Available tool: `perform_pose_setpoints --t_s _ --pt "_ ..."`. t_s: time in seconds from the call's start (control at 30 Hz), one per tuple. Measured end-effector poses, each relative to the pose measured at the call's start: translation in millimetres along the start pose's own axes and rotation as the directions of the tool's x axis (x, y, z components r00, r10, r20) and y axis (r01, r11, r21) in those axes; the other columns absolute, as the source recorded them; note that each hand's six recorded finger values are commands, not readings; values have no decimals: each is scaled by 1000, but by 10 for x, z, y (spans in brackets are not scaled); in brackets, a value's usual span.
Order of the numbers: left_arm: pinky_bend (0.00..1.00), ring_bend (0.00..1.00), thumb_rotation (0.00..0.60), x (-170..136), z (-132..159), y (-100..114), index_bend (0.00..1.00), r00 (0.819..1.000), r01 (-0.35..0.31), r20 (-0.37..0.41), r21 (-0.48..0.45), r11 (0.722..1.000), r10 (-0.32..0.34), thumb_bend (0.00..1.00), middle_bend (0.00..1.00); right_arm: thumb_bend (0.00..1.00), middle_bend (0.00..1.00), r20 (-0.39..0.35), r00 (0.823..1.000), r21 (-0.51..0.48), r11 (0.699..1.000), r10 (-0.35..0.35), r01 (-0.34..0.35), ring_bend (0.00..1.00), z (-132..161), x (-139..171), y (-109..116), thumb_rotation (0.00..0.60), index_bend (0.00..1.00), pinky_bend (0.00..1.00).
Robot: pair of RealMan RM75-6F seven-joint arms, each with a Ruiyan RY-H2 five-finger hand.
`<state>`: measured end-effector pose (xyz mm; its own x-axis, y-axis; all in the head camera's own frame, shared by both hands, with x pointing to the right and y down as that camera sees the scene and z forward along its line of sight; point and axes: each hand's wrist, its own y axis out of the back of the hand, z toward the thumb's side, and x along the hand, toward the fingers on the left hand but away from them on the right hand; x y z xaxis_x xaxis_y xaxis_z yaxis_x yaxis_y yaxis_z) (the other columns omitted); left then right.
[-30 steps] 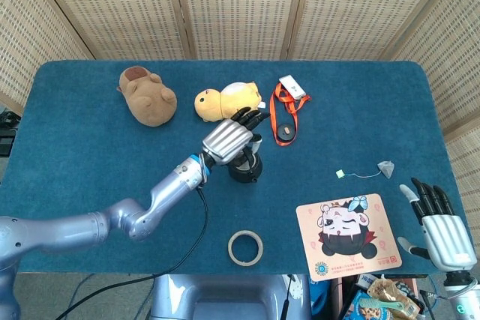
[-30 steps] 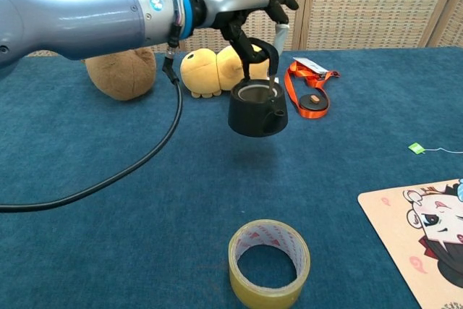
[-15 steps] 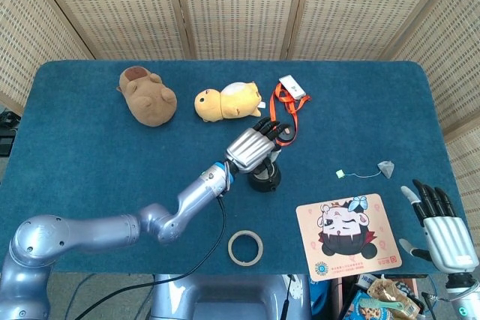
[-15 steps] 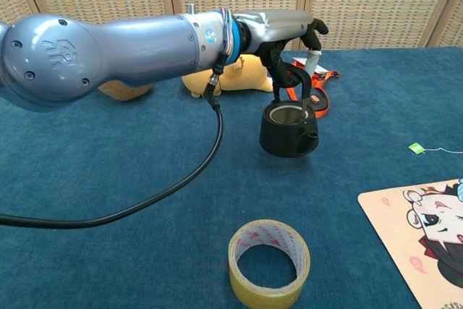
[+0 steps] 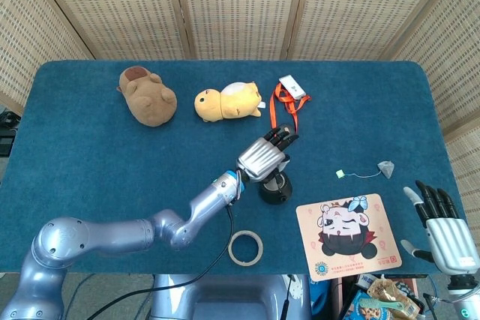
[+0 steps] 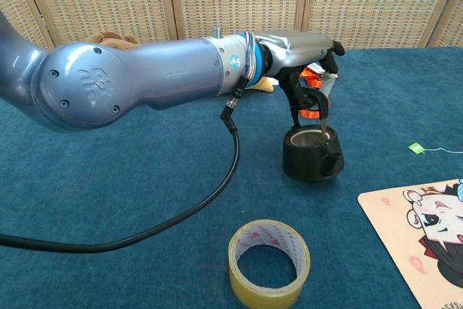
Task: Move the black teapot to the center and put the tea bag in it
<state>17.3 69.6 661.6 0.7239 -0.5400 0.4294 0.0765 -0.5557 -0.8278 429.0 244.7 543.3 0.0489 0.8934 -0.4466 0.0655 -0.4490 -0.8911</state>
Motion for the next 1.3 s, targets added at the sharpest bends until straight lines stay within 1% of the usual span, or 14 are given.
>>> perform_pose_setpoints --t_s 0.2,0.4,0.47,0.5,0.57,0.63,0.73,0.8,0.83,0.93,1.13,1.3 --pt "0 0 600 -2 81 -92 604 1000 12 11 45 999 -12 525 39 143 16 9 1000 -6 1000 -1 1 0 -29 20 -9 600 23 0" --pt "0 0 600 -25 106 -157 604 999 36 9 54 998 -37 525 33 144 16 21 1000 -9 1000 -8 8 0 -66 47 -4 600 23 0" --pt "0 0 600 -38 102 -177 585 999 49 6 57 997 -49 526 19 143 16 22 1000 -10 1000 -9 9 0 -71 50 -5 600 23 0" --pt "0 0 600 -44 101 -184 541 999 53 4 59 997 -54 526 10 143 16 22 1000 -10 1000 -9 9 0 -71 52 -6 600 23 0" --pt "0 0 600 -59 98 -200 414 998 63 1 64 996 -63 526 1 143 16 22 1000 -11 1000 -8 8 0 -72 53 -11 600 23 0" --pt "0 0 600 -70 95 -214 249 997 71 -2 67 995 -71 523 0 143 16 21 1000 -13 1000 -7 7 0 -70 53 -16 600 23 0" --pt "0 0 600 -80 89 -225 112 997 80 -9 69 994 -80 496 0 143 16 19 1000 -14 1000 -6 6 0 -66 48 -20 600 23 0" --pt "0 0 600 -83 90 -214 56 997 78 -14 72 994 -77 484 0 143 16 18 1000 -14 1000 -6 6 0 -66 44 -20 600 23 0" --pt "0 0 600 -83 90 -208 33 997 75 -15 72 995 -74 482 0 143 16 18 1000 -14 1000 -6 6 0 -66 44 -19 600 23 0" --pt "0 0 600 -86 94 -178 5 998 62 -23 73 995 -61 481 0 143 16 19 1000 -15 1000 -7 8 0 -75 47 -16 600 23 0" --pt "0 0 600 -75 88 -144 0 998 45 -36 75 996 -42 474 0 143 16 25 1000 -18 1000 -5 6 0 -92 61 -25 600 23 0" --pt "0 0 600 -49 68 -88 0 998 8 -59 62 998 -4 403 0 143 16 28 1000 -17 1000 -6 7 0 -104 68 -21 600 23 0"
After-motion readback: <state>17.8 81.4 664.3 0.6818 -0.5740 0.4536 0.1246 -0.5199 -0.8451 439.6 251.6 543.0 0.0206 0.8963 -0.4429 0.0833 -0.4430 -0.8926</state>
